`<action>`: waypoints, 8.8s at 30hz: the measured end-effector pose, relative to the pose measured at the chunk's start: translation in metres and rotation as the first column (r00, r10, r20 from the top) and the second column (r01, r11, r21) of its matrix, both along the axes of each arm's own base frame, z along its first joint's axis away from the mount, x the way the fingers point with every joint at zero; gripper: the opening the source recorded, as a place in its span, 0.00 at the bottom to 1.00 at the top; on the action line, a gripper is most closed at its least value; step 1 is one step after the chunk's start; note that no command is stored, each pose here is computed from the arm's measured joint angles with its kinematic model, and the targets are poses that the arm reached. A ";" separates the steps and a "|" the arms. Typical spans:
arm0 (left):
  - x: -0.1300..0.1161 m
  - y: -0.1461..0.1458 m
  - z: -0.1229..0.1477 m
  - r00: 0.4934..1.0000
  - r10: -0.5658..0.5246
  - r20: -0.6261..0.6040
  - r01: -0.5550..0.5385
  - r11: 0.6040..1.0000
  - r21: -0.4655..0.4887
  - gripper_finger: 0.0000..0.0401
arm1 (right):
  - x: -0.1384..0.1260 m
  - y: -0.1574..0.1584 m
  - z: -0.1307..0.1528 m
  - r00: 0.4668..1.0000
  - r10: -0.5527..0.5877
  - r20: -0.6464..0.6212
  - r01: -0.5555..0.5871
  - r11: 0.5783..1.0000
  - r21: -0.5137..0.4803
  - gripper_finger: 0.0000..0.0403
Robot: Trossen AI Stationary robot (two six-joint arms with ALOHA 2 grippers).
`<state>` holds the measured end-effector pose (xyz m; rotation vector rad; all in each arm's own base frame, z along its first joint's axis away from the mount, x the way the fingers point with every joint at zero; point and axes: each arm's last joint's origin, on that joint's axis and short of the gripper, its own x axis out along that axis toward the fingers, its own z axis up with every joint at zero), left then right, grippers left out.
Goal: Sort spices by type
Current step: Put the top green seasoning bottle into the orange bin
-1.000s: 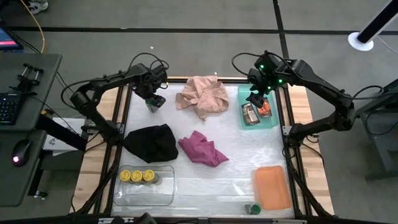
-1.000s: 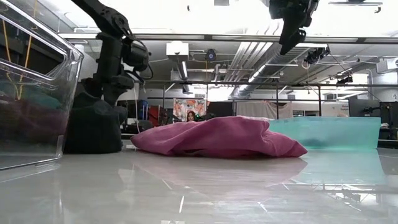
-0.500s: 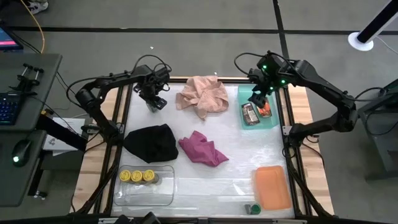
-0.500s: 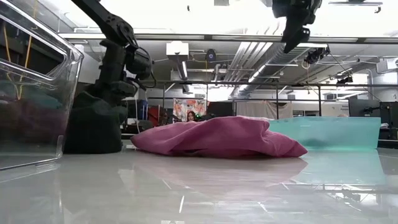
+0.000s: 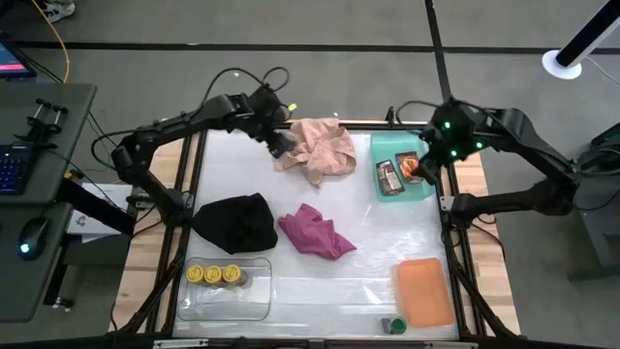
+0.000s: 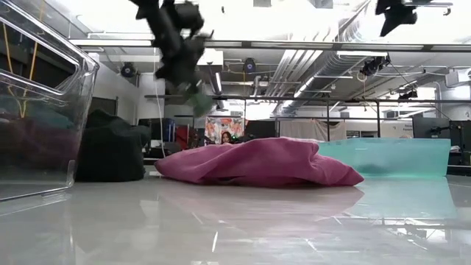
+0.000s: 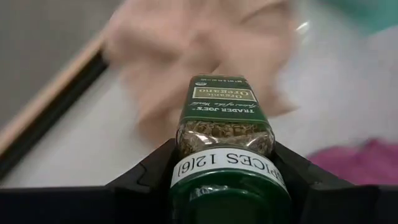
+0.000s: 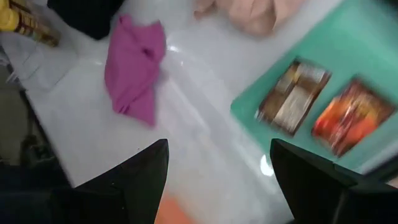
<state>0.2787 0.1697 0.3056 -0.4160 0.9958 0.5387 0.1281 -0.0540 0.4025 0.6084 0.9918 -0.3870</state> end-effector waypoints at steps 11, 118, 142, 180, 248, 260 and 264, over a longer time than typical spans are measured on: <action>0.078 -0.086 0.035 0.810 -0.481 0.336 0.423 0.876 0.233 0.41 | 0.024 0.040 -0.052 0.989 0.068 -0.128 -0.048 0.986 0.157 0.69; 0.272 -0.303 -0.140 0.568 -0.689 0.449 0.626 0.716 0.307 0.68 | 0.036 0.228 -0.179 0.941 -0.148 -0.306 0.197 0.971 0.137 0.00; 0.263 -0.268 -0.109 0.623 -0.701 0.346 0.635 0.712 0.299 0.70 | 0.034 0.228 -0.179 0.940 -0.101 -0.327 0.154 0.978 0.139 0.00; 0.023 -0.223 0.007 0.734 -0.313 0.603 0.191 0.947 0.258 0.00 | 0.075 0.220 -0.225 0.671 0.577 -0.466 -0.619 0.782 0.076 0.73; 0.200 -0.247 -0.118 0.638 -0.353 0.684 0.523 0.851 -0.050 0.00 | 0.043 0.268 -0.254 0.947 -0.144 0.286 0.258 0.873 -0.414 0.47; 0.201 -0.242 -0.136 0.778 -0.224 0.586 0.333 0.939 -0.083 0.00 | 0.044 0.270 -0.258 0.947 -0.137 0.292 0.257 0.867 -0.426 0.47; 0.205 -0.246 -0.142 0.762 -0.199 0.616 0.320 0.943 -0.091 0.00 | 0.044 0.270 -0.258 0.948 -0.132 0.289 0.252 0.867 -0.430 0.47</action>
